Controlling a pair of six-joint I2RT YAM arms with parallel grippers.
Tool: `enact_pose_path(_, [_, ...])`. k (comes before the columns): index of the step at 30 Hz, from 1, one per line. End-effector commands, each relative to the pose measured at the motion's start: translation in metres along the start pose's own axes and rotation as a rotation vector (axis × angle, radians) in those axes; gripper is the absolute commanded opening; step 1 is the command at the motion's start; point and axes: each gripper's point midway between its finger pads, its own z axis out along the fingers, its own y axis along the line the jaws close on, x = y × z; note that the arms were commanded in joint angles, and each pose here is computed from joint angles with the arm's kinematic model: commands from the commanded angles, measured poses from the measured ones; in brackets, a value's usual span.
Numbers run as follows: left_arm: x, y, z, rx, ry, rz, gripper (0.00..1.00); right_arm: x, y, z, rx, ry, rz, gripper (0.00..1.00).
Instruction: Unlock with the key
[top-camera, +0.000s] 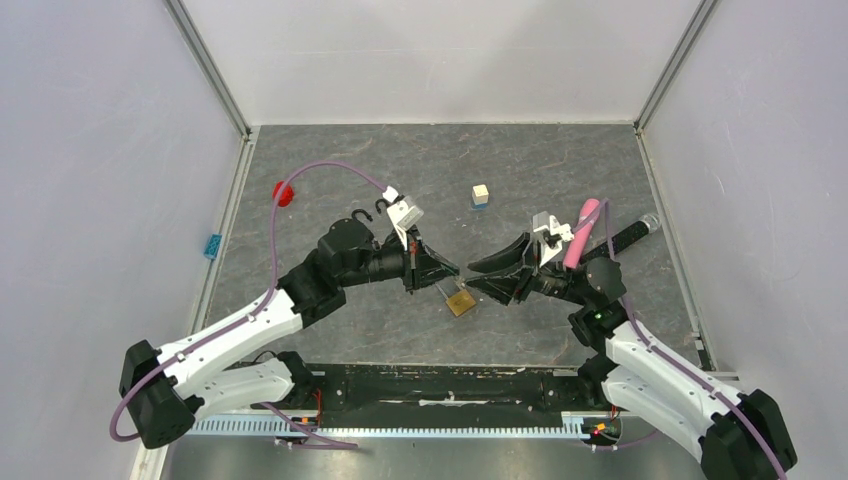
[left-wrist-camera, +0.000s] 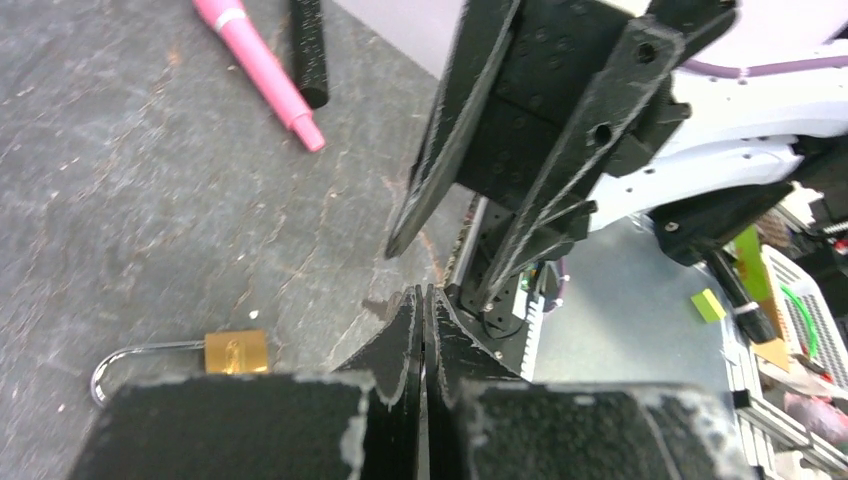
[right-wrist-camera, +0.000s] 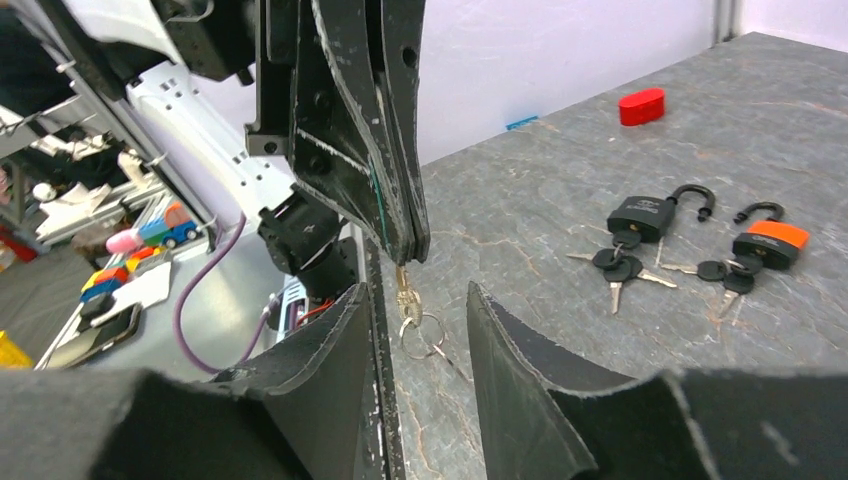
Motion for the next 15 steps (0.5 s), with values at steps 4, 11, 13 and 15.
enact_pose_path(4, [-0.041, -0.044, 0.0, 0.207, -0.108, 0.099, 0.02, -0.021, 0.027, 0.006, -0.159, -0.015, -0.101, 0.38])
enact_pose_path(11, [-0.042, -0.053, 0.001, 0.257, -0.112, 0.078, 0.02, -0.023, 0.033, 0.004, -0.185, -0.022, -0.101, 0.24])
enact_pose_path(13, [-0.041, -0.052, 0.001, 0.258, -0.11, 0.075, 0.02, -0.024, 0.035, 0.004, -0.193, -0.026, -0.1, 0.2])
enact_pose_path(15, [-0.04, -0.052, 0.002, 0.258, -0.108, 0.074, 0.02, -0.025, 0.037, 0.004, -0.202, -0.026, -0.096, 0.16])
